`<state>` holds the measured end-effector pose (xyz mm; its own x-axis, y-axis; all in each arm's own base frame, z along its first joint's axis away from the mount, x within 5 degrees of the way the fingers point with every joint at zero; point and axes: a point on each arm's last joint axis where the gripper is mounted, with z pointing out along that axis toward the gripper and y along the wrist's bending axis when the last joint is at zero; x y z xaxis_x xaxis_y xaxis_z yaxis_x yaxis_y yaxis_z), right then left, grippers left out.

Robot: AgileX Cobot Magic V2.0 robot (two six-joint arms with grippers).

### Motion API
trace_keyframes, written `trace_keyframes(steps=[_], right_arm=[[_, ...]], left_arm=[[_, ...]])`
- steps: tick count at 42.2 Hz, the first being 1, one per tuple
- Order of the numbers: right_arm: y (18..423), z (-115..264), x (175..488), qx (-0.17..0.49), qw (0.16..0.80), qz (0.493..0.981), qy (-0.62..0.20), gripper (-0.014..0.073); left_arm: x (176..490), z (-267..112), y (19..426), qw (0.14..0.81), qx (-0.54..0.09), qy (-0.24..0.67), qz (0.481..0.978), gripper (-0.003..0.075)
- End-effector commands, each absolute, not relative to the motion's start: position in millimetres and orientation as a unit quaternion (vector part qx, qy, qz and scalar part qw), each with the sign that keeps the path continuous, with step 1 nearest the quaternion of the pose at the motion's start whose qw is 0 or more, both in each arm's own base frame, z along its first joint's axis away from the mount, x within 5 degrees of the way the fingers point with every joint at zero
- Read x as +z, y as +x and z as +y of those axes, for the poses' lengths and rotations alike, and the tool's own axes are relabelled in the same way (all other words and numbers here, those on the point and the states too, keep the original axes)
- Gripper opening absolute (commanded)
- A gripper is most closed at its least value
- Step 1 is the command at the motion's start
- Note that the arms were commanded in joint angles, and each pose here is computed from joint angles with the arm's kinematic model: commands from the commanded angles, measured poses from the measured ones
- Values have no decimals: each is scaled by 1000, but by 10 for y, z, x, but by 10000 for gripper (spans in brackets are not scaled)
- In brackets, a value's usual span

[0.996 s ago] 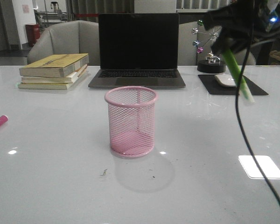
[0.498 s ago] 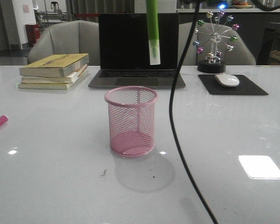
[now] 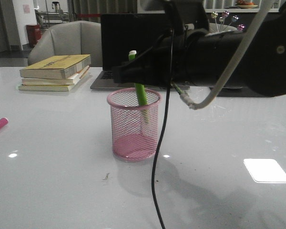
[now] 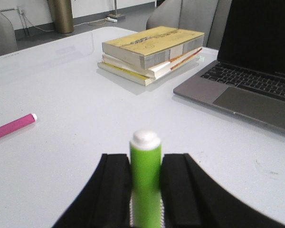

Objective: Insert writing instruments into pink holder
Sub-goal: 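Lower the green marker into the pink holder and open the right gripper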

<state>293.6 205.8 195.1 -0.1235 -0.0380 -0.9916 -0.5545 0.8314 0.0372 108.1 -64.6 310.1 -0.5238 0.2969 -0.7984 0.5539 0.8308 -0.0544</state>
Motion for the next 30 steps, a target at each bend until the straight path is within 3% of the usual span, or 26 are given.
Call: trace_keyframes(steps=[1, 6, 12, 20, 30], right_arm=[[2938, 2076, 2249, 230, 684, 666, -191, 404], [2905, 2053, 2379, 234, 694, 654, -187, 436], [2722, 1927, 2824, 237, 698, 649, -187, 436], [2251, 1578, 3336, 215, 639, 709, -206, 436], [1655, 1149, 3500, 163, 548, 781, -250, 436]], left_arm=[[3238, -669, 1118, 459, -165, 236, 840, 433], [3238, -669, 1118, 459, -165, 236, 840, 433], [3238, -669, 1118, 459, -165, 236, 840, 433], [3238, -669, 1118, 460, -165, 237, 840, 433], [3238, -669, 1118, 460, -165, 237, 840, 433]])
